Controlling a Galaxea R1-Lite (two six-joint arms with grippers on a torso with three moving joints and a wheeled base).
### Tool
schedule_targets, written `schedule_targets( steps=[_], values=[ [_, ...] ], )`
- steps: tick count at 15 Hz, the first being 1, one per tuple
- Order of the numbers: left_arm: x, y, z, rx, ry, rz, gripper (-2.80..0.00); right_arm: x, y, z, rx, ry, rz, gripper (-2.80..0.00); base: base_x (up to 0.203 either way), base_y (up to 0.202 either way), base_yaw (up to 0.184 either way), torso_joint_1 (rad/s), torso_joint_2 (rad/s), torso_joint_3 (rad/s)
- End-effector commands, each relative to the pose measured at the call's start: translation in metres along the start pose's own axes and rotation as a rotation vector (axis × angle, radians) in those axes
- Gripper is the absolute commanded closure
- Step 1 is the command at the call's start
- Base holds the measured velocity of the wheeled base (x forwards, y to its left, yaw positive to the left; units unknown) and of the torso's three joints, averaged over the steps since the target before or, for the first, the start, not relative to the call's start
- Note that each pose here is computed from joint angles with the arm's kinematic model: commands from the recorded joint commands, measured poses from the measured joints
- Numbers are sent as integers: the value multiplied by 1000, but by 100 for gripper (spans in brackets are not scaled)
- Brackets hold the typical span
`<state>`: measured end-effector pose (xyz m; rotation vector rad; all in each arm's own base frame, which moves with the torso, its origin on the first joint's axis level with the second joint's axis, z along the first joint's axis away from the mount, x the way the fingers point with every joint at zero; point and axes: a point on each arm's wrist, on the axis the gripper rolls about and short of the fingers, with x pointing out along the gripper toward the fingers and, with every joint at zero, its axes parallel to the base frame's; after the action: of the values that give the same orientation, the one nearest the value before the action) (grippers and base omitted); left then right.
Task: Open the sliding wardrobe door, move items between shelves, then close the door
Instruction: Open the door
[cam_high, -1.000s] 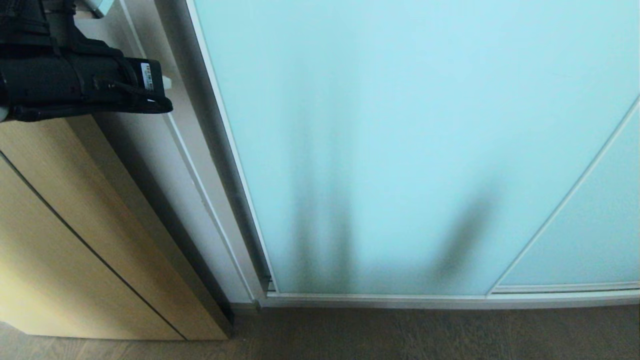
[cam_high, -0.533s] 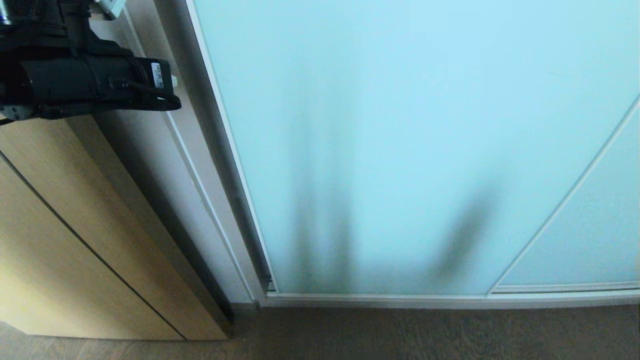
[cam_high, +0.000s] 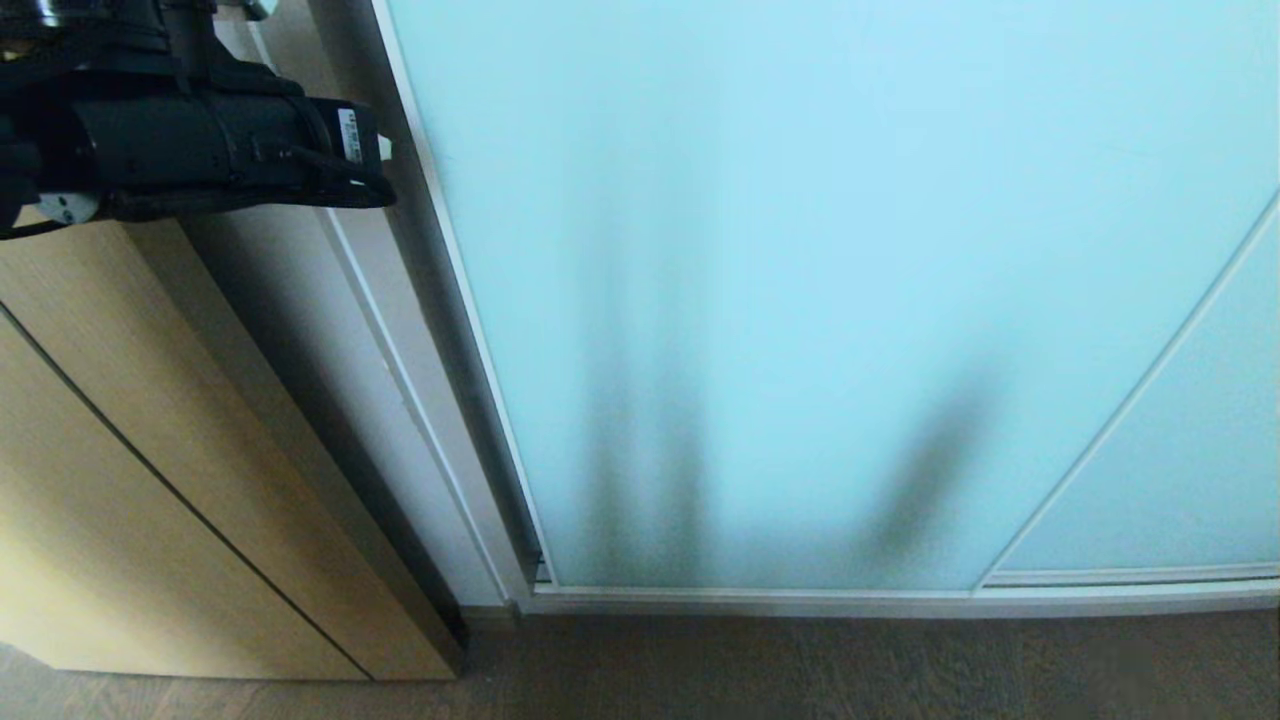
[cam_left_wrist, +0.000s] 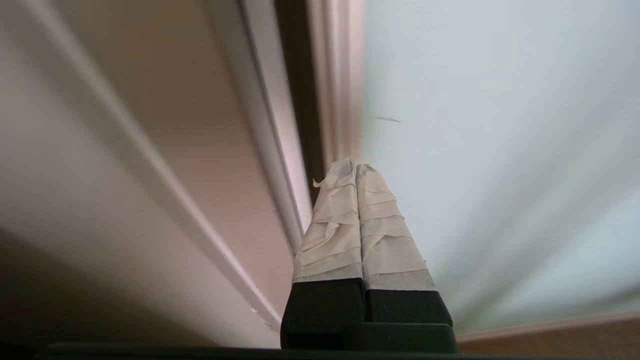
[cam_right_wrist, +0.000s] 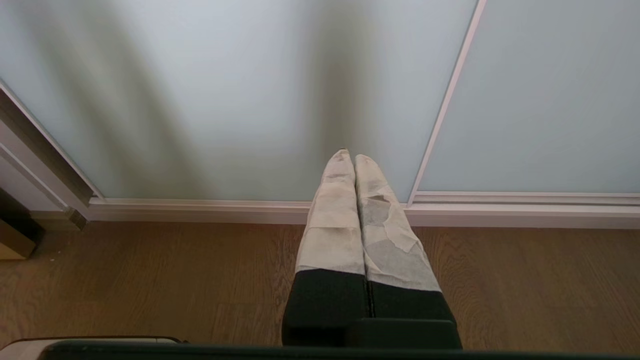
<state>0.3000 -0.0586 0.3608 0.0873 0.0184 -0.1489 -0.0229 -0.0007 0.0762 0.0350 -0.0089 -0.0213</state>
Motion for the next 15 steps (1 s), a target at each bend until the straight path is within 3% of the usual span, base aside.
schedule_targets(
  steps=[1,7,12,15],
  values=[
    [2,-6,-1,0,1,-4,0,0,0,0,0,-2,0,0,0,0,0,0,0,0],
    [-49,-3,23,-10,-68,3,0,0,0,0,0,-2,0,0,0,0,0,0,0,0],
    [-47,9,16,-68,-21,57,0,0,0,0,0,-2,1,0,0,0,0,0,0,0],
    [-41,13,16,-71,-20,125,0,0,0,0,0,-2,0,0,0,0,0,0,0,0]
  ],
)
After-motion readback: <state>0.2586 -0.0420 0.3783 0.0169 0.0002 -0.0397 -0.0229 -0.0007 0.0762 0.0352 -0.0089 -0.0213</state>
